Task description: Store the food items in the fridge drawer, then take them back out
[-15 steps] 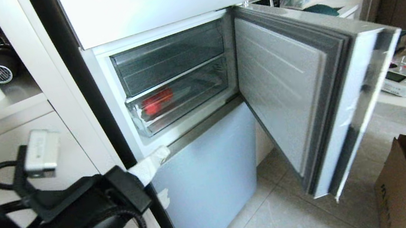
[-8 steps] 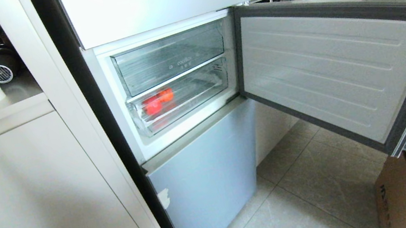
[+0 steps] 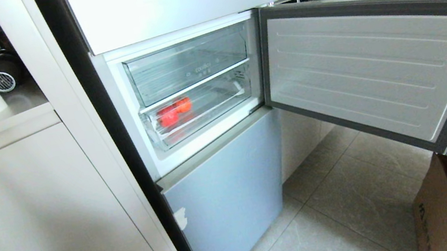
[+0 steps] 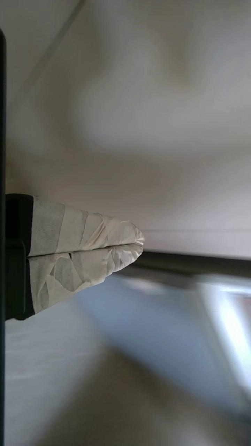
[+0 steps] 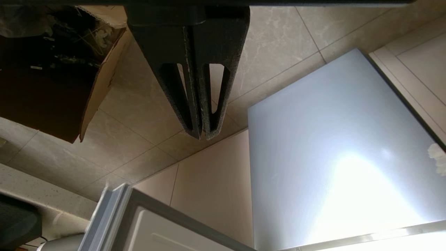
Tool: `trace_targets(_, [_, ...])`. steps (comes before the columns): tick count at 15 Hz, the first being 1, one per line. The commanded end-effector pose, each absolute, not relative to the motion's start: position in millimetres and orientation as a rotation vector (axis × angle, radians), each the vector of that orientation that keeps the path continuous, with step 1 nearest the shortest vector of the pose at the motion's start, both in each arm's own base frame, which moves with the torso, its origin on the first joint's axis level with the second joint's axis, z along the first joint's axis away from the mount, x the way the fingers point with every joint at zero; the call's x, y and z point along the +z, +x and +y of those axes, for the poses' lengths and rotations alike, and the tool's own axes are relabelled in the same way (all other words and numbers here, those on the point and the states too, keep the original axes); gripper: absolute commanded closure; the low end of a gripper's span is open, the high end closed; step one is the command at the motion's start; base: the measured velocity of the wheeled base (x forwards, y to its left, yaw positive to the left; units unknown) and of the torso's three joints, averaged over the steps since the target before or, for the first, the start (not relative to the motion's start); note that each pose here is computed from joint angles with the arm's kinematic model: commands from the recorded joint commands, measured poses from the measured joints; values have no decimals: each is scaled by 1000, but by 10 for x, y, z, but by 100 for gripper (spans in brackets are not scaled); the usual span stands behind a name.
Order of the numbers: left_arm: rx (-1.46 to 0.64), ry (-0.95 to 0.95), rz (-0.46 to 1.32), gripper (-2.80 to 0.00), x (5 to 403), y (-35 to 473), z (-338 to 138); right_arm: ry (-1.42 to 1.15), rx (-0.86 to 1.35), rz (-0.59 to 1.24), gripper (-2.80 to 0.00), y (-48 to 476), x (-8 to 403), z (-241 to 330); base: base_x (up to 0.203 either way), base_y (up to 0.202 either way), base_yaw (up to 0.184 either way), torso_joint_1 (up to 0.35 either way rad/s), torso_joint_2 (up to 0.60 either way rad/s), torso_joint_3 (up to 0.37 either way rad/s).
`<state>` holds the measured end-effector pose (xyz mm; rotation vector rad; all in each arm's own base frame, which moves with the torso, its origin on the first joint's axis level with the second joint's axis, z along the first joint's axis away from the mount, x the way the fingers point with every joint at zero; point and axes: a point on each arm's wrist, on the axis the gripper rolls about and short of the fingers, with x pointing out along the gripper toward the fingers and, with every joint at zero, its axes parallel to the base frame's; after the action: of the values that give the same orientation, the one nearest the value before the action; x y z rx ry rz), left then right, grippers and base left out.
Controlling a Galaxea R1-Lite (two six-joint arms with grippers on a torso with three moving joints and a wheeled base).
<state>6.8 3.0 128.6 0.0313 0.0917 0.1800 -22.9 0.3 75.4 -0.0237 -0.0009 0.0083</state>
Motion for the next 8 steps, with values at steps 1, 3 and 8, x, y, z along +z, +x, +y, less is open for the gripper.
trace_targets(1, [107, 30, 229, 0, 832, 13, 7, -19, 6, -2, 0, -229, 754, 3, 0, 0, 0, 0, 0, 0])
trace_targets(3, [-18, 52, 253, 0, 819, -17, -5, -17, 5, -2, 0, -229, 754, 2, 0, 0, 0, 0, 0, 0])
trace_targets(8, [-56, 129, 81, 0, 767, -171, -5, -15, 2, -2, 0, -229, 754, 2, 0, 0, 0, 0, 0, 0])
